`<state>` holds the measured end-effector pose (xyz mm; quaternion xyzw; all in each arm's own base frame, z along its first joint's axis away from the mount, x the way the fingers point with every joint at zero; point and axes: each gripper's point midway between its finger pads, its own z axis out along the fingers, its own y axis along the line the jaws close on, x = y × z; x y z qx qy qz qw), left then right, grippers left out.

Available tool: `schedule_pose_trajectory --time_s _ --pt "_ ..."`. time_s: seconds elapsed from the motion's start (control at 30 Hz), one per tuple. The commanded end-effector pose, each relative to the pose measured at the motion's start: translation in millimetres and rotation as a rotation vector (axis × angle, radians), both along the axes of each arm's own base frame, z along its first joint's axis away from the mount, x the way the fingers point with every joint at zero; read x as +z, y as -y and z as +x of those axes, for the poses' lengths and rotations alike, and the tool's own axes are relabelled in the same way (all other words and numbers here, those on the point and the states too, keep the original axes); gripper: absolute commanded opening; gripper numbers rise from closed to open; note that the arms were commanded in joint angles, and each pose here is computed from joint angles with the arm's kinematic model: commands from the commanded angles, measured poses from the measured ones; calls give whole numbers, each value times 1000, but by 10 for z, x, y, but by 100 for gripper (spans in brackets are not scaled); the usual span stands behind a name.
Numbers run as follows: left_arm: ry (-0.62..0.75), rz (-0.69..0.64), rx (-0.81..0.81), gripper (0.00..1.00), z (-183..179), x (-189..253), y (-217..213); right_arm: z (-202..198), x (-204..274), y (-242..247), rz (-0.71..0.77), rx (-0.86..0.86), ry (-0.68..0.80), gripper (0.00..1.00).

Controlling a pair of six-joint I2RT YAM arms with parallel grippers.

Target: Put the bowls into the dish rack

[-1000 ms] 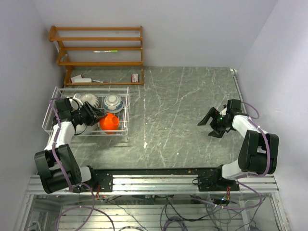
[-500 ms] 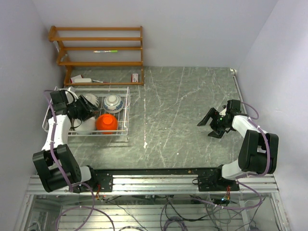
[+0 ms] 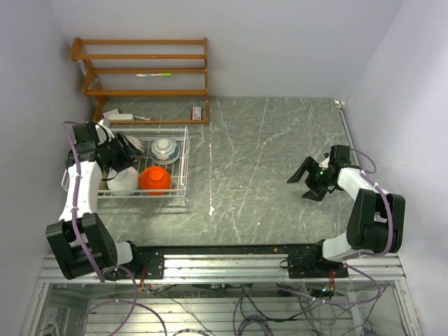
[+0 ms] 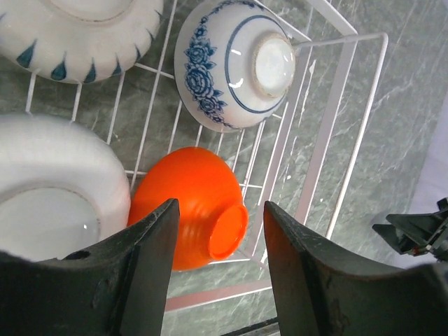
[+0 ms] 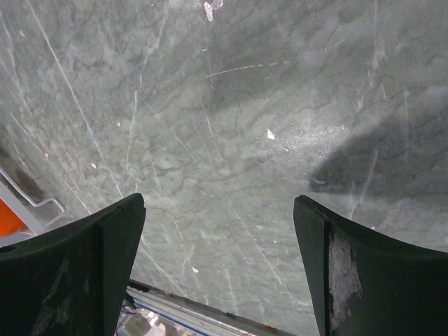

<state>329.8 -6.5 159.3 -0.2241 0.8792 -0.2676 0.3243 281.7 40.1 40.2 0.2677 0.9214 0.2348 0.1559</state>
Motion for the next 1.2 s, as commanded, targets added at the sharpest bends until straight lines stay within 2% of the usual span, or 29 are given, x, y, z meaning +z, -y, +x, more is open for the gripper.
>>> schedule_pose_trajectory --time_s 0.0,0.07,0.17,0.23,0.57,0.7,0.97,1.17 --pt "-51 137 -24 61 -131 66 39 0 -1 5 3 7 12 87" --pt "-75 197 -26 62 -182 49 73 -5 -3 4 4 7 11 87" --pt "-101 312 -62 77 -245 77 264 -6 -9 4 4 7 9 87" --pt "-88 360 -78 82 -237 147 396 -15 -17 -4 6 9 4 87" --pt "-130 669 -31 87 -239 125 489 -20 -13 -19 13 13 5 87" --pt "-146 727 -25 92 -232 59 523 -48 -31 -24 15 14 0 87" --pt "-156 731 -62 94 -222 -185 752 -39 -28 -20 14 14 -1 87" --pt "-186 808 -54 85 -256 -318 704 -48 -48 -25 17 19 -4 87"
